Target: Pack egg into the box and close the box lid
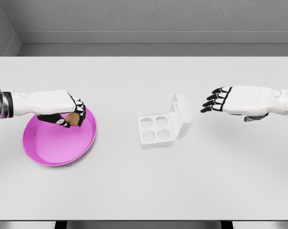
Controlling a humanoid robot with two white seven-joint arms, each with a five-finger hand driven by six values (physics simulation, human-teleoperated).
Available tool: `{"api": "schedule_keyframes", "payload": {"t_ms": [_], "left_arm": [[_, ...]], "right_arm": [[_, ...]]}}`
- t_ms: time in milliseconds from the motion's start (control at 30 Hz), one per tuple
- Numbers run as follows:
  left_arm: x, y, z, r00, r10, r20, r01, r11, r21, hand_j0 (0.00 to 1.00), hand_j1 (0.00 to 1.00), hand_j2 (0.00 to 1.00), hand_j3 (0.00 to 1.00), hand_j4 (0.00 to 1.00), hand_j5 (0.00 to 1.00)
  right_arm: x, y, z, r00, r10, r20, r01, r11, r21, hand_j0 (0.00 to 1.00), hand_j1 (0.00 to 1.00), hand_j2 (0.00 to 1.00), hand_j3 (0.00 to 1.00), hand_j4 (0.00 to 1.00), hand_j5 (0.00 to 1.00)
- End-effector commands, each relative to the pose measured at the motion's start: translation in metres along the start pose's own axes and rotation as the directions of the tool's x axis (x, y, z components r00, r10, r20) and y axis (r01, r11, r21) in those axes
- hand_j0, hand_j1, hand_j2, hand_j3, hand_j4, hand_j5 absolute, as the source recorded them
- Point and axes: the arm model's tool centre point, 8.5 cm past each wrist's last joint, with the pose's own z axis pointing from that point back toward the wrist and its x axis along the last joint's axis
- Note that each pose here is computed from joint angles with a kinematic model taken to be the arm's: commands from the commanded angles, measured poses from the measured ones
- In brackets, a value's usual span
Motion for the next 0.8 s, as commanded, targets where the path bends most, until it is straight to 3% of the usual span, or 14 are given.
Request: {"api": "schedule_keyframes", "payload": {"t_ms": [0, 767], "left_arm": [[0.003, 0.003, -0.005, 1.0, 0.007, 0.016, -0.008, 1.0, 0.015, 0.35, 0.35, 0.35, 0.35, 0.35, 0.35], [0.044, 0.038, -0.069, 0.98, -0.043, 0.194, 0.021, 0.993, 0.116, 0.32, 0.32, 0.32, 0.32, 0.32, 0.32]], "right_arm": [[-0.004, 0.001, 0.008, 1.0, -0.001, -0.019, 0.001, 1.0, 0.009, 1.0, 1.0, 1.0, 1.0, 1.0, 1.0], [-0.002, 0.0, 0.006, 1.0, -0.001, -0.01, 0.001, 1.0, 0.005, 1.0, 1.0, 1.0, 1.0, 1.0, 1.0]]}}
